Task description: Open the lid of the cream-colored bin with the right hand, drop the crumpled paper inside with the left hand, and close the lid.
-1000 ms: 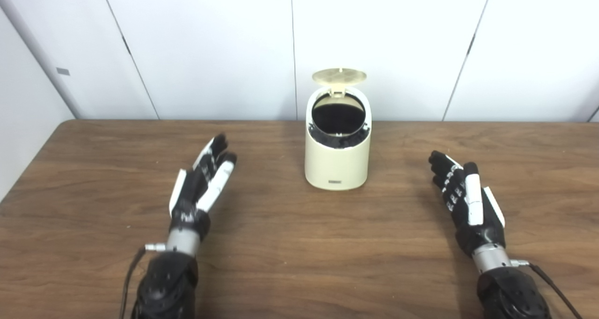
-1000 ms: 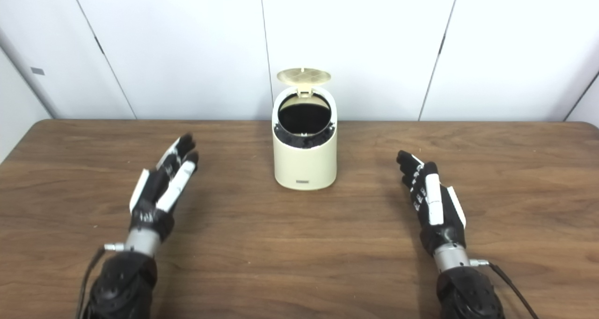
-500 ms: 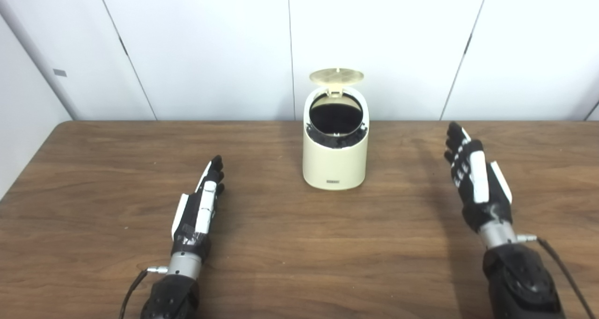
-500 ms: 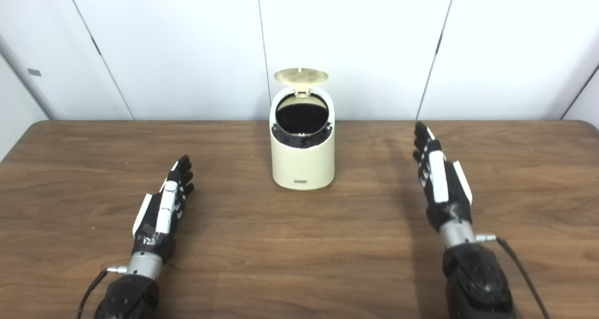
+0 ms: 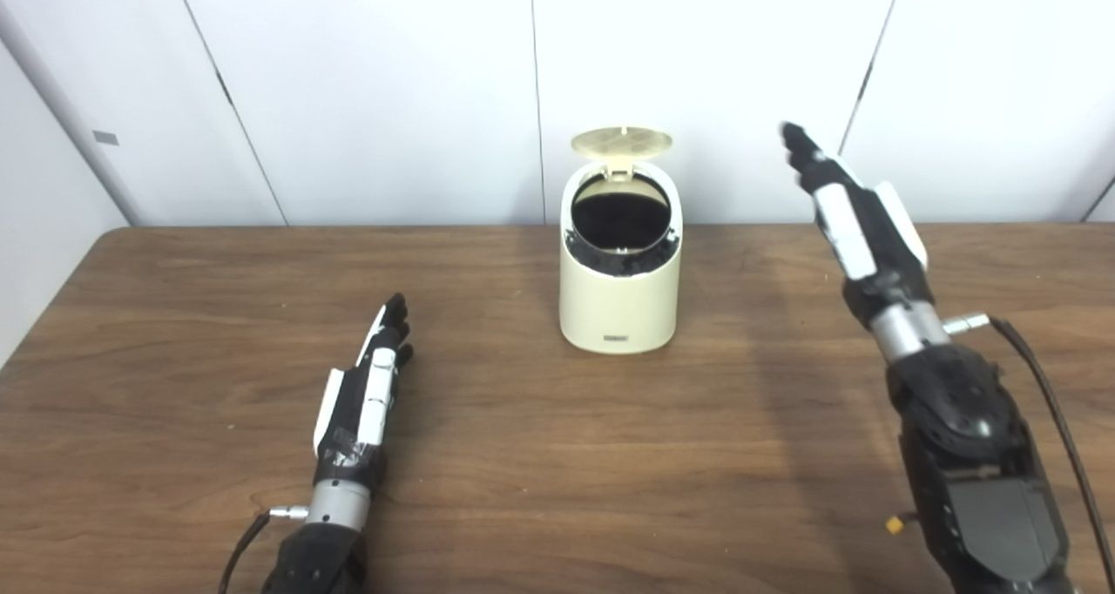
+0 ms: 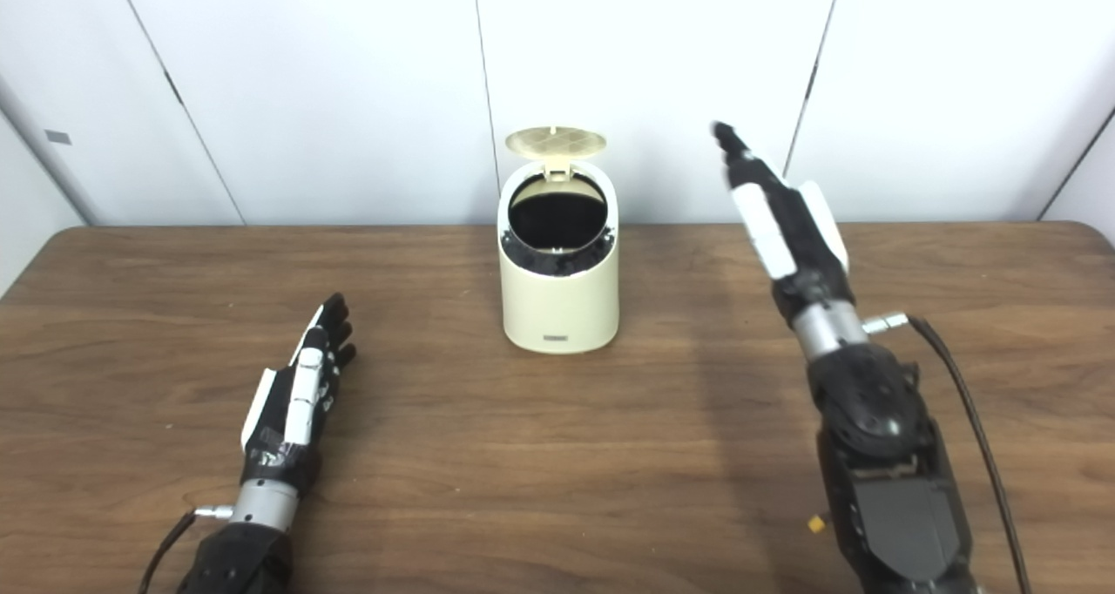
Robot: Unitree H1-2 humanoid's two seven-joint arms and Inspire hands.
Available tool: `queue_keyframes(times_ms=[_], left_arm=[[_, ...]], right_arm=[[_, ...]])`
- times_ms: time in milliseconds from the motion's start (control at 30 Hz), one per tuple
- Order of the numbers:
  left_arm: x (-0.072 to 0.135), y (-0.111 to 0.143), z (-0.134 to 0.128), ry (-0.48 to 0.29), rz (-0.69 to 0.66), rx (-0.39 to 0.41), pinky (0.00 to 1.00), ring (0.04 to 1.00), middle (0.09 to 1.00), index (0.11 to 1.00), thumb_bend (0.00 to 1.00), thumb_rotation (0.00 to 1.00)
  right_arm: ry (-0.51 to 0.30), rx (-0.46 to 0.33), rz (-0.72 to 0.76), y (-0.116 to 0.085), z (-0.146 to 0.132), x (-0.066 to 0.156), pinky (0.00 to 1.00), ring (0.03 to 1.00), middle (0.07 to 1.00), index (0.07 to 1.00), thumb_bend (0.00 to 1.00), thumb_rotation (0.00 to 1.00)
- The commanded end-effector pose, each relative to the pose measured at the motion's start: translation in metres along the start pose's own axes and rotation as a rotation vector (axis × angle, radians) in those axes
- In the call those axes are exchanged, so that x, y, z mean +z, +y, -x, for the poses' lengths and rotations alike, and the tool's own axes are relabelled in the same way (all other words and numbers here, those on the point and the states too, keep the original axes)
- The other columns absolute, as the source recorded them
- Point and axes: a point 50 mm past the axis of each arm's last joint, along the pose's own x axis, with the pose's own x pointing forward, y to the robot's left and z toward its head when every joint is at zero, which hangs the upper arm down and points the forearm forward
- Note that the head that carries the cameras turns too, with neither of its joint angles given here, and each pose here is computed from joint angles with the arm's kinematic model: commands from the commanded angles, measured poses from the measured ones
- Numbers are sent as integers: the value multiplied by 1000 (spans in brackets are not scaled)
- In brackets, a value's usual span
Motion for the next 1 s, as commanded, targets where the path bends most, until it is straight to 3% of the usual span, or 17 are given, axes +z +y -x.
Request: queue_keyframes(times_ms=[0,167,333,467,600,967], left_arm=[[-8,5,5,33,-21,8,1000,1000,1000,1000,598,1000],[-11,4,8,40,-25,10,1000,1000,1000,1000,591,1000],[-13,1,10,49,-16,-1,1000,1000,1000,1000,583,1000],[-14,-2,12,62,-12,-8,1000,1000,1000,1000,590,972],[-15,-4,12,64,0,-13,1000,1000,1000,1000,591,934],[-16,-8,11,70,9,-22,994,1000,1000,1000,619,899]], right_arm=[[-131,14,121,-8,-23,35,901,937,936,895,531,1000],[-188,73,307,-4,-42,60,852,905,912,888,578,1000],[-202,101,351,2,-57,82,787,867,891,866,577,1000],[-232,136,393,3,-70,96,851,892,905,873,598,1000],[-235,151,384,5,-76,101,836,890,907,878,620,1000],[-261,213,553,13,-73,118,936,964,944,901,601,1000]])
